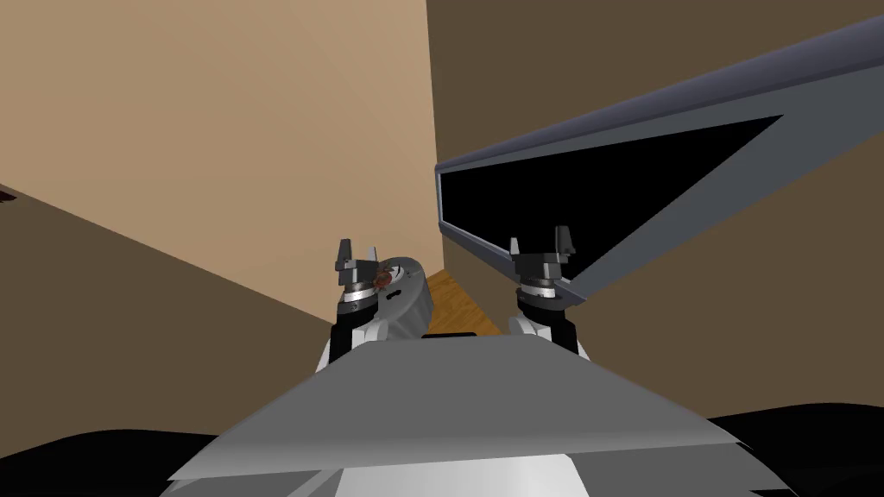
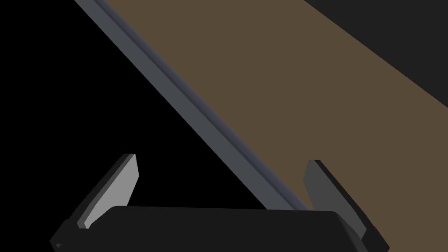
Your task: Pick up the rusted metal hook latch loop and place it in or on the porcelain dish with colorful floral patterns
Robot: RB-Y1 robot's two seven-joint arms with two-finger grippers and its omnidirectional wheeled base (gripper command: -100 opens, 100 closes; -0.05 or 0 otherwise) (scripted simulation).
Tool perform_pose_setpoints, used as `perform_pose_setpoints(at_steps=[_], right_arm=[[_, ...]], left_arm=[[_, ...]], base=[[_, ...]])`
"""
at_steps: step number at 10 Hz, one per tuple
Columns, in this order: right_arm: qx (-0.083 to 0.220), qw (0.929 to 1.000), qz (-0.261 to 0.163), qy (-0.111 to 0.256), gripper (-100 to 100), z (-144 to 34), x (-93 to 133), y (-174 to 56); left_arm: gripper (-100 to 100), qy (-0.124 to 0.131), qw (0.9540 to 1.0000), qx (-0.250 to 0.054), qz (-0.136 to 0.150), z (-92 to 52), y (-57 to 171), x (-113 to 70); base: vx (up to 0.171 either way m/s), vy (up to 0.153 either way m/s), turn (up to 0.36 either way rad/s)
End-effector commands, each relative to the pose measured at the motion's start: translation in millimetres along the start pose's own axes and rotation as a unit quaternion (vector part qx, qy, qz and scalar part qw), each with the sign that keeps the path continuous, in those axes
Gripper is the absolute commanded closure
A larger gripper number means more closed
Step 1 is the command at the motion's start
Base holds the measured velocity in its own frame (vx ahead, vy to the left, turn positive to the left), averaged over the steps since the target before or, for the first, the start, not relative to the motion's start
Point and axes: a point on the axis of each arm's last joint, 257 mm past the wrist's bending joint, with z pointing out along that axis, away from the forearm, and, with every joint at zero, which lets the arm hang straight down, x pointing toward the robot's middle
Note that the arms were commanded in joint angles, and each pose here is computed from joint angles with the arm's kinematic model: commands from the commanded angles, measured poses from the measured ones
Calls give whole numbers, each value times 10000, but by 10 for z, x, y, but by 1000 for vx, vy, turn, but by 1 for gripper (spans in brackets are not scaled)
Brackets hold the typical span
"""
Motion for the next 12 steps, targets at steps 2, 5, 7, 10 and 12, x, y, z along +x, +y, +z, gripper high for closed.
perform_pose_setpoints(at_steps=[2,5,7,10,12], right_arm=[[0,10000,0,0,0,0,0,0],[0,10000,1,0,0,0,0,0],[0,10000,1,0,0,0,0,0],[0,10000,1,0,0,0,0,0],[0,10000,1,0,0,0,0,0]], left_arm=[[-100,195,9996,-202,96,-47,108,-13],[-100,309,9972,-647,197,-161,351,-138],[-100,241,9914,-1255,276,-346,673,-393],[-100,91,9845,-1722,321,-518,908,-632],[-100,-135,9742,-2225,360,-736,1145,-920]], base=[[-7,-26,-65],[-12,-66,-104],[-11,-110,-204],[-4,-88,-110],[11,-108,-182]])
